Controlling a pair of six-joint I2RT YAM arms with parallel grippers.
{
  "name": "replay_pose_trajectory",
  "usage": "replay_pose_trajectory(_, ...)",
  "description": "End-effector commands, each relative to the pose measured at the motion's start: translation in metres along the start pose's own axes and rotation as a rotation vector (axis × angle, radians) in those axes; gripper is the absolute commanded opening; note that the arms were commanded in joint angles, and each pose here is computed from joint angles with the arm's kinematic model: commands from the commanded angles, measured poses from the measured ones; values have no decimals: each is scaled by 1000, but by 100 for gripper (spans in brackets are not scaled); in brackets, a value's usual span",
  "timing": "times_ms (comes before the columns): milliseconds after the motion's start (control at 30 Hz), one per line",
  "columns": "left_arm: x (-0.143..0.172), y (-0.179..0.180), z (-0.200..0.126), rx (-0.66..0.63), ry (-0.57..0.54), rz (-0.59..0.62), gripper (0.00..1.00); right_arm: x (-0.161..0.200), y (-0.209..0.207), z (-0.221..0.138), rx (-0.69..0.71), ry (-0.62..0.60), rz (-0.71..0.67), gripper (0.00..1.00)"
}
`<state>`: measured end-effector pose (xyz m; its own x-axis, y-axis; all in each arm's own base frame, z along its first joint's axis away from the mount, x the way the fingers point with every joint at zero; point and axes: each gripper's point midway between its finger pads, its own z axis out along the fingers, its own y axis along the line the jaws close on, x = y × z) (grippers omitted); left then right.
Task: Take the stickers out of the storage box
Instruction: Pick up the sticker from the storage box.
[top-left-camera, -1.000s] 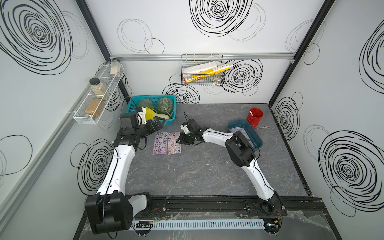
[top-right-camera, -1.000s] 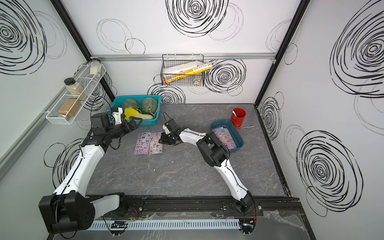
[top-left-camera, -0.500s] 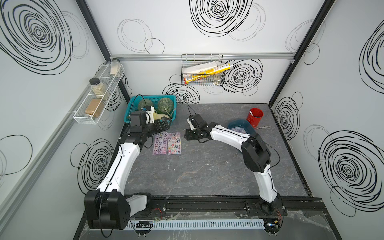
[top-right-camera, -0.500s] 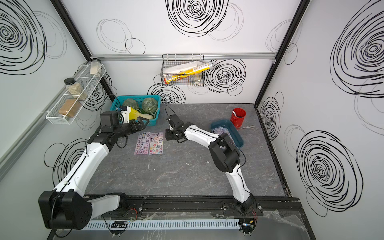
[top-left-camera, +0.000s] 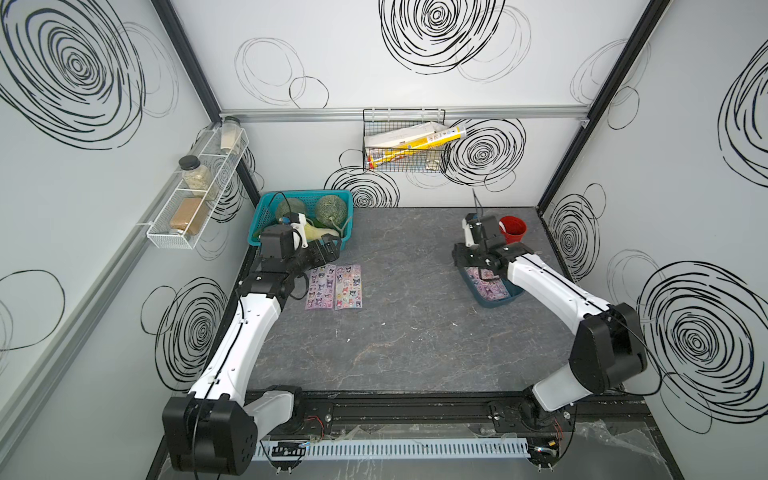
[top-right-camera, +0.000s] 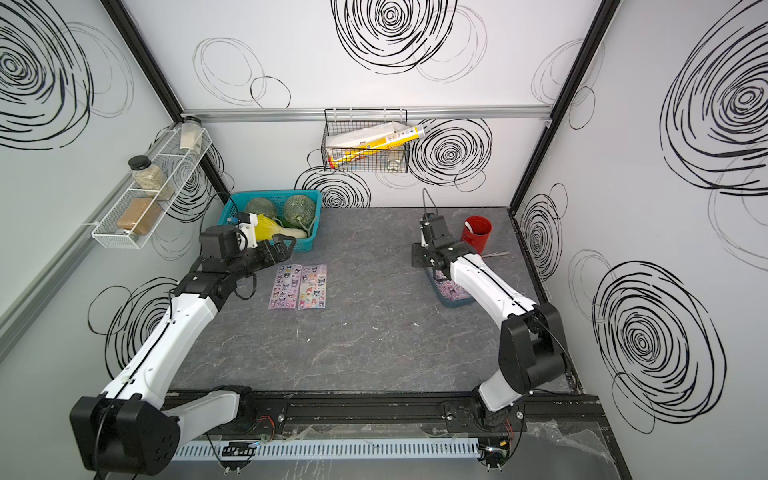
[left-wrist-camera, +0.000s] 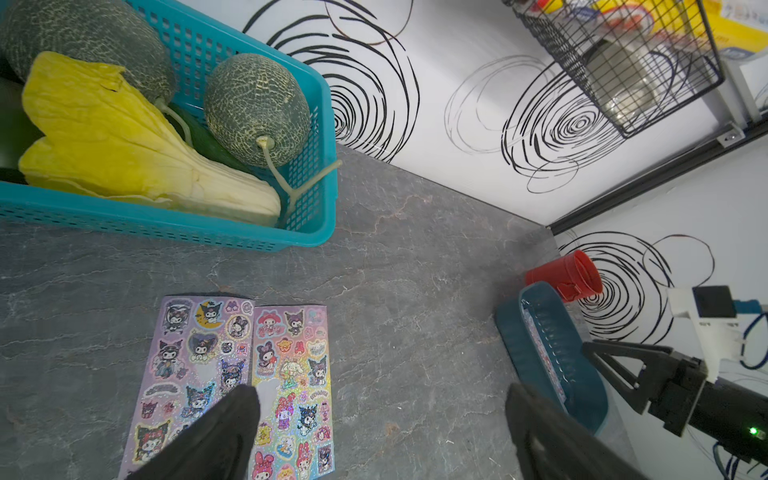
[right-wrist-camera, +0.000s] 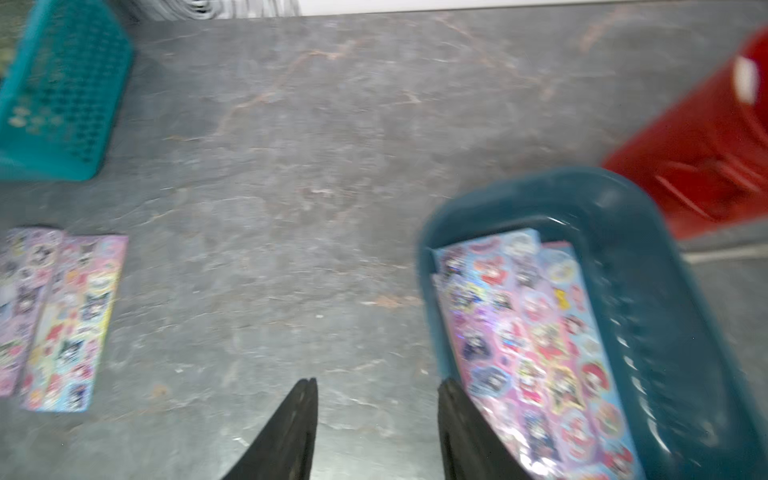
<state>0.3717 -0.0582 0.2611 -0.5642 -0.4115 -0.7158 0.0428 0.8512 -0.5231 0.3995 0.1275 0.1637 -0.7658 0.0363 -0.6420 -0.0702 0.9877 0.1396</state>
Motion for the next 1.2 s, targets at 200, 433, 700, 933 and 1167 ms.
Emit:
replay_pose_trajectory(200,-10,-8,3,44,-43,-5,99,35,-92,27,91,148,125,63)
replay_pose_trajectory(433,-8,-16,6,69,-50,16,99,46,-90,66,55,248,95,71)
replay_pose_trajectory(700,2,-33,22,122,-8,57,99,56,-109,87,146,301,44,93)
replay_pose_trajectory(933,17,-53,42,132,38,104,99,55,-90,96,103,310,9,92)
replay_pose_trajectory(1167,20,-55,46,118,44,114,99,53,-77,108,103,324,-22,92)
